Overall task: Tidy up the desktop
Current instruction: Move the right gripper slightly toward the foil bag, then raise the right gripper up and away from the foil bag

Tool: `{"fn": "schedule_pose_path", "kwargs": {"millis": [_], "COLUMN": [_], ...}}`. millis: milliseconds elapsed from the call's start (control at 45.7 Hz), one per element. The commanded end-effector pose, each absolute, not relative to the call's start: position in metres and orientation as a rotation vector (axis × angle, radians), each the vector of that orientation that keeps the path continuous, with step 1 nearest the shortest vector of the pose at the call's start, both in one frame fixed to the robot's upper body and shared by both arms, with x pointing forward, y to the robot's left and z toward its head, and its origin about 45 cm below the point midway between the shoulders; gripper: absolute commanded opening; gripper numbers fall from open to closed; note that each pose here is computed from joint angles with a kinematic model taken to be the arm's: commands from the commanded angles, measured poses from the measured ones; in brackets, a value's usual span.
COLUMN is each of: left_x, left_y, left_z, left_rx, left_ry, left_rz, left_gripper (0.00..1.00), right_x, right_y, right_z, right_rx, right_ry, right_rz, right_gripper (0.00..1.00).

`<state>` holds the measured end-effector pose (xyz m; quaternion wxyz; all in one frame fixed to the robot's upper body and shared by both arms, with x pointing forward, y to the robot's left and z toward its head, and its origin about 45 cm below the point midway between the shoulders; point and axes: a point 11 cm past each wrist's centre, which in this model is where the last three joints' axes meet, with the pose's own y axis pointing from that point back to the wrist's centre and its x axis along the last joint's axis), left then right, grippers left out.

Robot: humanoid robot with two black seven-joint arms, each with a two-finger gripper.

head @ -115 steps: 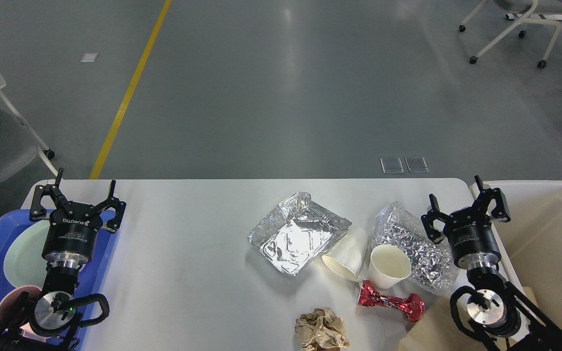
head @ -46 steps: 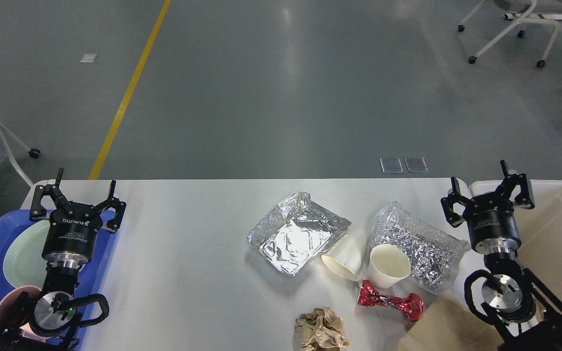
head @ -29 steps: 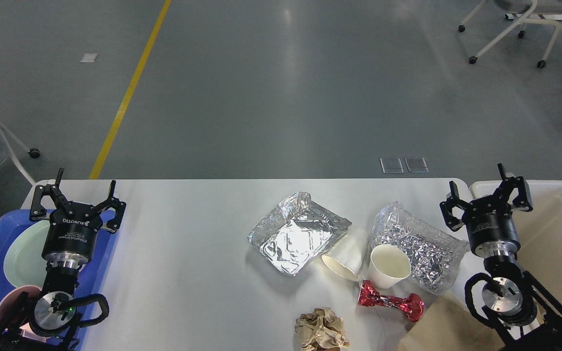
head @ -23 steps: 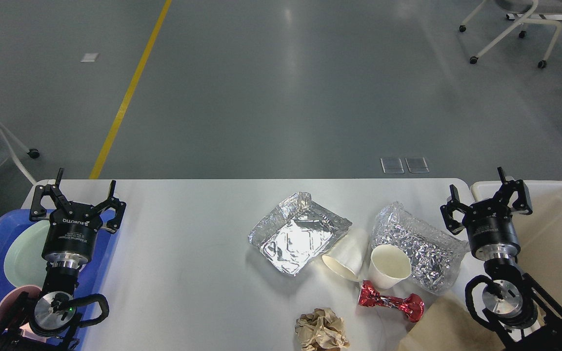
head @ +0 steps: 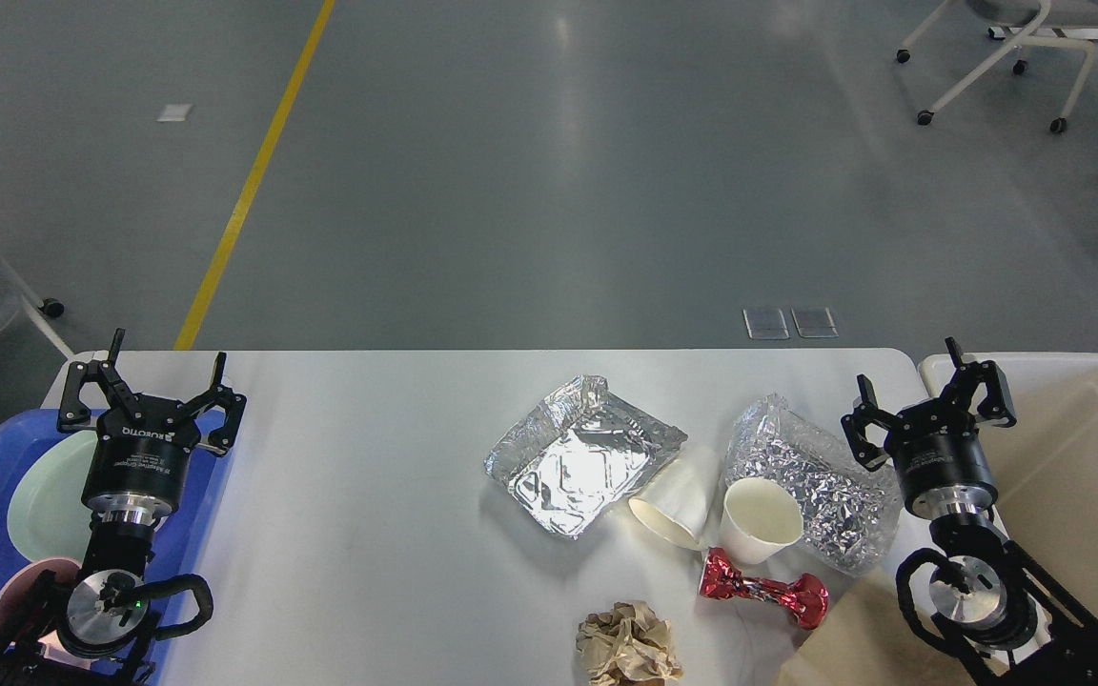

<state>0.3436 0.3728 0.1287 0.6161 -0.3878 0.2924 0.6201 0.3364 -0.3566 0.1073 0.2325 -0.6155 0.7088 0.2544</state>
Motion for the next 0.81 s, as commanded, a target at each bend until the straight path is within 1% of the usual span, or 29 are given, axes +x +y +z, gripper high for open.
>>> {"fn": "schedule_pose_path", "kwargs": {"millis": [0,569,657,745,788], "left_x": [0.343,0.343,0.344,0.343,0.343], "left_y": [0.373,0.373,0.373,0.373,0.373], "left_z": [0.129,0.128,0.129,0.129,0.128], "left_rx": [-0.893,-0.892,-0.893,-0.893,-0.892], "left_ry": [0.673,0.674,0.674,0.673,0.674], "left_rz": [1.429,1.429,1.427,1.429,1.429], "left_gripper": [0.96,0.96,0.96,0.96,0.96], "right_x": [0.338,0.339,0.335,0.329,0.334], "right_y": [-0.356,-0.353,-0.347,-0.364,-0.372], "right_z": [0.108,0.115,0.118,0.125,0.138], "right_rx": [-1.695,-1.728,-1.887,-2.095,-2.188], "right_ry": [1.944,1.919,1.851,1.818,1.785], "right_rz": [0.699,0.668,0.660,0.618,0.577], "right_gripper": [1.00,1.00,1.00,1.00,1.00]}}
